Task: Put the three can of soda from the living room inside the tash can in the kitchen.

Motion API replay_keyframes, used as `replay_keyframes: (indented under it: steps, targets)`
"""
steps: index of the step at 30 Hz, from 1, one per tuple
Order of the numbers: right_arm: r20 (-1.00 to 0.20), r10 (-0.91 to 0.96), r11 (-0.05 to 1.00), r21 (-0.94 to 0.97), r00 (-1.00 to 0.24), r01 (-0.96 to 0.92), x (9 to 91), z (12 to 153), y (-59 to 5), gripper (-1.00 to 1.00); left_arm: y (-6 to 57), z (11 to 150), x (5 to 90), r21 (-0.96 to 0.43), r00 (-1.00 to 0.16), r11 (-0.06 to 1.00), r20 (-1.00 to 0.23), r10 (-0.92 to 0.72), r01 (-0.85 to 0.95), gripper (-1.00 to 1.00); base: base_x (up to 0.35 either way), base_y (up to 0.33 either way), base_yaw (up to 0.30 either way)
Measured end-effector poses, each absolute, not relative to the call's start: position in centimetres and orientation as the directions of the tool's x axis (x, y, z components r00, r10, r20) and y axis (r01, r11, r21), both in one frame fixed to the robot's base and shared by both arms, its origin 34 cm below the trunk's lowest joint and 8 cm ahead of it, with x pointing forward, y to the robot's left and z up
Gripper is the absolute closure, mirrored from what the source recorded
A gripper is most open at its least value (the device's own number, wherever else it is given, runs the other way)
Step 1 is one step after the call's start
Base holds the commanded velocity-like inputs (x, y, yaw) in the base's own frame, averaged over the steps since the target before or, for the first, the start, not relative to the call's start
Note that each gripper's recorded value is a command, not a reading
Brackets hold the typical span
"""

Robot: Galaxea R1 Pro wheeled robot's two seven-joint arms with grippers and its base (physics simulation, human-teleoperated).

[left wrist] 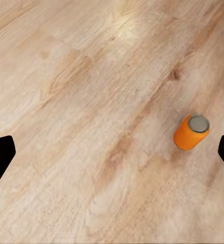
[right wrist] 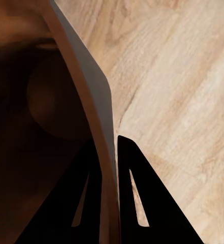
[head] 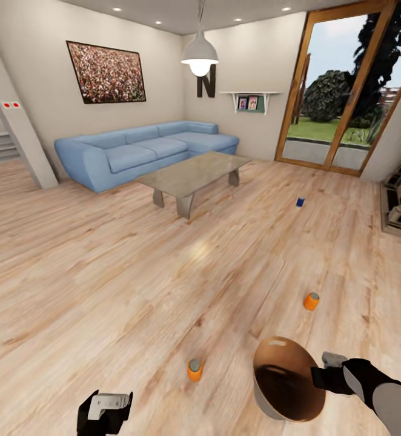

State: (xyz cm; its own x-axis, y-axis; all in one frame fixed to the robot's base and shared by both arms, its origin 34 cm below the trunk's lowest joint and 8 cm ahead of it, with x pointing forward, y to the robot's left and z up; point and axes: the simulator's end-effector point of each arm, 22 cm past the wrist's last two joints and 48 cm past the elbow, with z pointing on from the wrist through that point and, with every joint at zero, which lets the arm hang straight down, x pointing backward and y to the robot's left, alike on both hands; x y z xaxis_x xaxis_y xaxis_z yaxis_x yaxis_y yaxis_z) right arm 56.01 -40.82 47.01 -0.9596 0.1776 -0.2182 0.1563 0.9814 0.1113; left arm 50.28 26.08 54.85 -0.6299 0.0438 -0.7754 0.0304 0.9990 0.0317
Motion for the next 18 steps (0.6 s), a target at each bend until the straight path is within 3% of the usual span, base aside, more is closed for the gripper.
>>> replay_keyframes:
  steps: [18]
  targets:
    - [-0.251,-0.012,0.994,0.100,-0.968,-0.039,57.5,46.5,-35.7,1.00,26.4,55.4,50.4,0.028,-0.621,0.999,-0.783,0.046,0.038,-1.00,0.020,-0.013,-0.017]
